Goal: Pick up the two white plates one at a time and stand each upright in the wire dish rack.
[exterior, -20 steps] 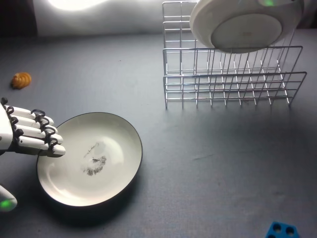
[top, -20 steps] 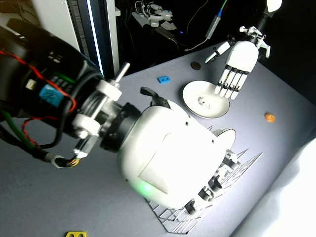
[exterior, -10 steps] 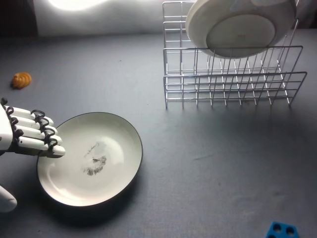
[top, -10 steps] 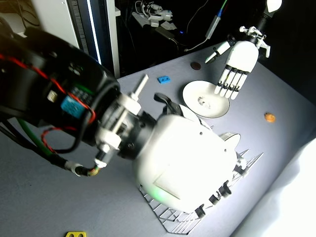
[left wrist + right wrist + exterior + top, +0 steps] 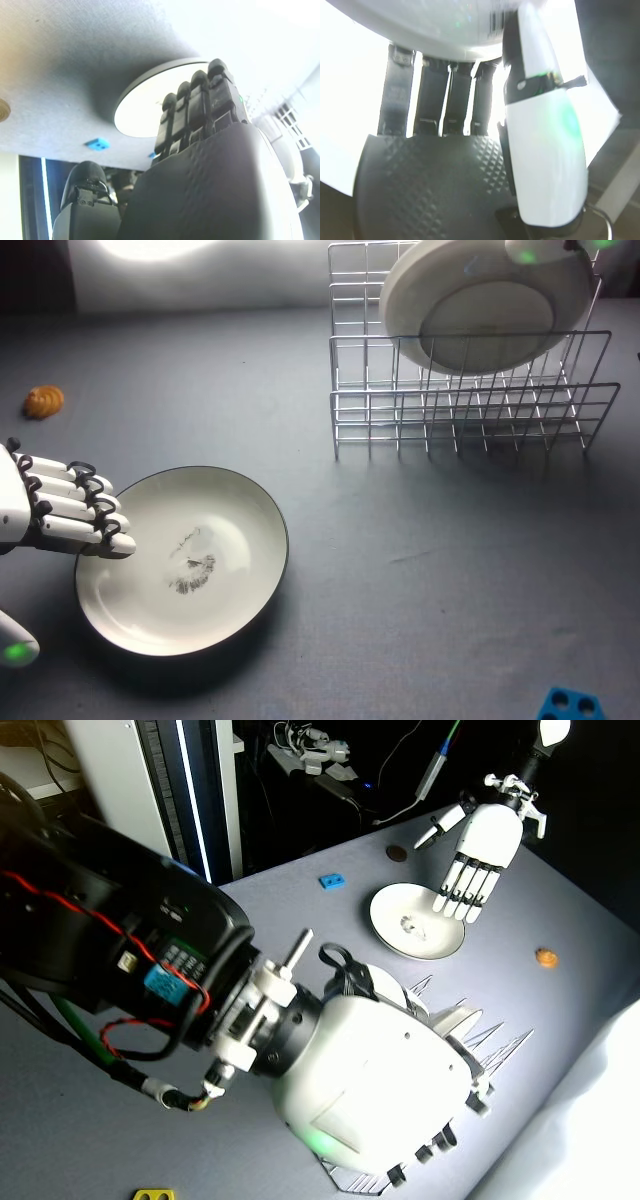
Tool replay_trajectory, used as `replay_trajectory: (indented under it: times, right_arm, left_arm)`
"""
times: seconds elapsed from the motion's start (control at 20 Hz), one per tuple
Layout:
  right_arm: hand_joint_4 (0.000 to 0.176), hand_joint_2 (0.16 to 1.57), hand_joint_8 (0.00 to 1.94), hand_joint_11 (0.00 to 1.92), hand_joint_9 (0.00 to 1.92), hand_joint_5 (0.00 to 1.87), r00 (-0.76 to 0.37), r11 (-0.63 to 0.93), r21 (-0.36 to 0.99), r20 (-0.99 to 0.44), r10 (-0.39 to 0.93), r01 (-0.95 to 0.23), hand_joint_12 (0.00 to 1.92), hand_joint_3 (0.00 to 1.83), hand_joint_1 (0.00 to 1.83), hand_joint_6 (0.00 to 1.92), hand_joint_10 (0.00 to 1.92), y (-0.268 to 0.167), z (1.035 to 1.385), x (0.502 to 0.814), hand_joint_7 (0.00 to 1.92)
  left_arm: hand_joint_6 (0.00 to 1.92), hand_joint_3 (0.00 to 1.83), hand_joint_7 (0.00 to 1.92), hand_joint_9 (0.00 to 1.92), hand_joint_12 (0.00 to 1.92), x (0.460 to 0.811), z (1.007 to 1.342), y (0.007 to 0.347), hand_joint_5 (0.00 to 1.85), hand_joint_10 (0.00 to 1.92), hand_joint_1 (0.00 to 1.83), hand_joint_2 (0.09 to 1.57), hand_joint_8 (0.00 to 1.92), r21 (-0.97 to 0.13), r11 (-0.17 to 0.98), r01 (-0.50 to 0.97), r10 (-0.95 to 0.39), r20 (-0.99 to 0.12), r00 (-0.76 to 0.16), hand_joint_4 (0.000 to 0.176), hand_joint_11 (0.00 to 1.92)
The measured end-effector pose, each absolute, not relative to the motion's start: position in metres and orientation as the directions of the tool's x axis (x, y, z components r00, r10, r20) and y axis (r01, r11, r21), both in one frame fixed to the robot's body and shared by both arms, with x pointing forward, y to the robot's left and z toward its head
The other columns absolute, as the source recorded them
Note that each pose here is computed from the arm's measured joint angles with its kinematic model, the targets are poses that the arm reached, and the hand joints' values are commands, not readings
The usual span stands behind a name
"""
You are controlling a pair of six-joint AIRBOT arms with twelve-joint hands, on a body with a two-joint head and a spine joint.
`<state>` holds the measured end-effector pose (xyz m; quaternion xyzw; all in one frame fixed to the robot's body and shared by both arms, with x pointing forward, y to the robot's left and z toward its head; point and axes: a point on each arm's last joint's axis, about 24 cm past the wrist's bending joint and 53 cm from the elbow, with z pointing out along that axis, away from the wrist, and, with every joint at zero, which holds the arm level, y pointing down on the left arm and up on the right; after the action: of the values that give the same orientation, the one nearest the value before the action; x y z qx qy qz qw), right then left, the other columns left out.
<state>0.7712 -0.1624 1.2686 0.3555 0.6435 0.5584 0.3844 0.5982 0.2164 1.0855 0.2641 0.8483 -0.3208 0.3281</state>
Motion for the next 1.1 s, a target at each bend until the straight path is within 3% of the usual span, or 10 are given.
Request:
replay_trajectory:
  times: [0.15,0.45,0.65,0.8,0.9,1.0,1.05,1.1]
  right_arm:
    - [0.025,1.14,0.96,0.77,1.22,0.91,-0.450,0.118,0.993,-0.092,0.889,0.030,0.99,0.00,1.21,1.11,0.01,-0.163,1.268,0.771,0.99]
    - [0.024,1.16,1.04,0.72,1.17,0.86,-0.439,0.128,0.991,-0.097,0.893,0.042,1.01,0.00,1.19,1.20,0.00,-0.167,1.259,0.773,0.93]
    - [0.022,1.12,0.90,0.78,1.22,0.93,-0.432,0.133,0.990,-0.100,0.896,0.047,0.97,0.00,1.21,1.08,0.01,-0.170,1.255,0.774,1.03]
    - [0.017,1.20,1.13,0.69,1.13,0.78,-0.428,0.137,0.989,-0.102,0.898,0.052,1.00,0.00,1.17,1.30,0.01,-0.172,1.251,0.774,0.88]
    - [0.025,1.21,1.19,0.60,1.04,0.78,-0.421,0.138,0.989,-0.100,0.901,0.059,1.04,0.00,1.17,1.32,0.01,-0.174,1.247,0.775,0.84]
    - [0.017,1.26,1.32,0.46,0.95,0.66,-0.419,0.141,0.988,-0.101,0.902,0.064,1.11,0.00,1.13,1.48,0.00,-0.176,1.244,0.775,0.76]
    - [0.000,1.24,0.28,0.37,0.87,0.61,-0.419,0.141,0.988,-0.102,0.902,0.064,1.13,0.00,1.13,0.68,0.00,-0.176,1.244,0.775,0.78]
    - [0.000,1.24,0.28,0.37,0.87,0.61,-0.419,0.141,0.988,-0.101,0.902,0.064,1.13,0.00,1.13,0.68,0.00,-0.176,1.244,0.775,0.78]
  left_arm:
    - [0.01,0.00,0.07,0.04,0.00,0.599,1.086,0.216,0.08,0.01,0.00,1.12,0.01,-0.372,0.654,0.659,0.235,-0.728,-0.644,0.000,0.01]
    - [0.01,0.00,0.06,0.03,0.00,0.600,1.086,0.216,0.07,0.00,0.00,1.12,0.00,-0.371,0.655,0.658,0.236,-0.728,-0.644,0.000,0.00]
    - [0.01,0.00,0.08,0.05,0.00,0.600,1.086,0.216,0.09,0.01,0.00,1.12,0.01,-0.371,0.655,0.659,0.236,-0.728,-0.644,0.000,0.00]
    - [0.00,0.00,0.07,0.04,0.00,0.600,1.086,0.217,0.08,0.01,0.00,1.12,0.01,-0.371,0.655,0.658,0.236,-0.728,-0.644,0.000,0.00]
    - [0.00,0.00,0.05,0.03,0.00,0.602,1.085,0.216,0.07,0.00,0.00,1.12,0.00,-0.370,0.656,0.658,0.235,-0.728,-0.644,0.000,0.00]
    - [0.00,0.00,0.05,0.02,0.00,0.601,1.085,0.216,0.07,0.00,0.00,1.12,0.00,-0.371,0.655,0.659,0.236,-0.728,-0.644,0.000,0.00]
    - [0.00,0.00,0.03,0.00,0.00,0.601,1.085,0.216,0.05,0.00,0.00,1.11,0.00,-0.371,0.655,0.658,0.235,-0.728,-0.644,0.000,0.00]
    - [0.00,0.00,0.03,0.00,0.00,0.601,1.085,0.216,0.05,0.00,0.00,1.11,0.00,-0.371,0.655,0.658,0.235,-0.728,-0.644,0.000,0.00]
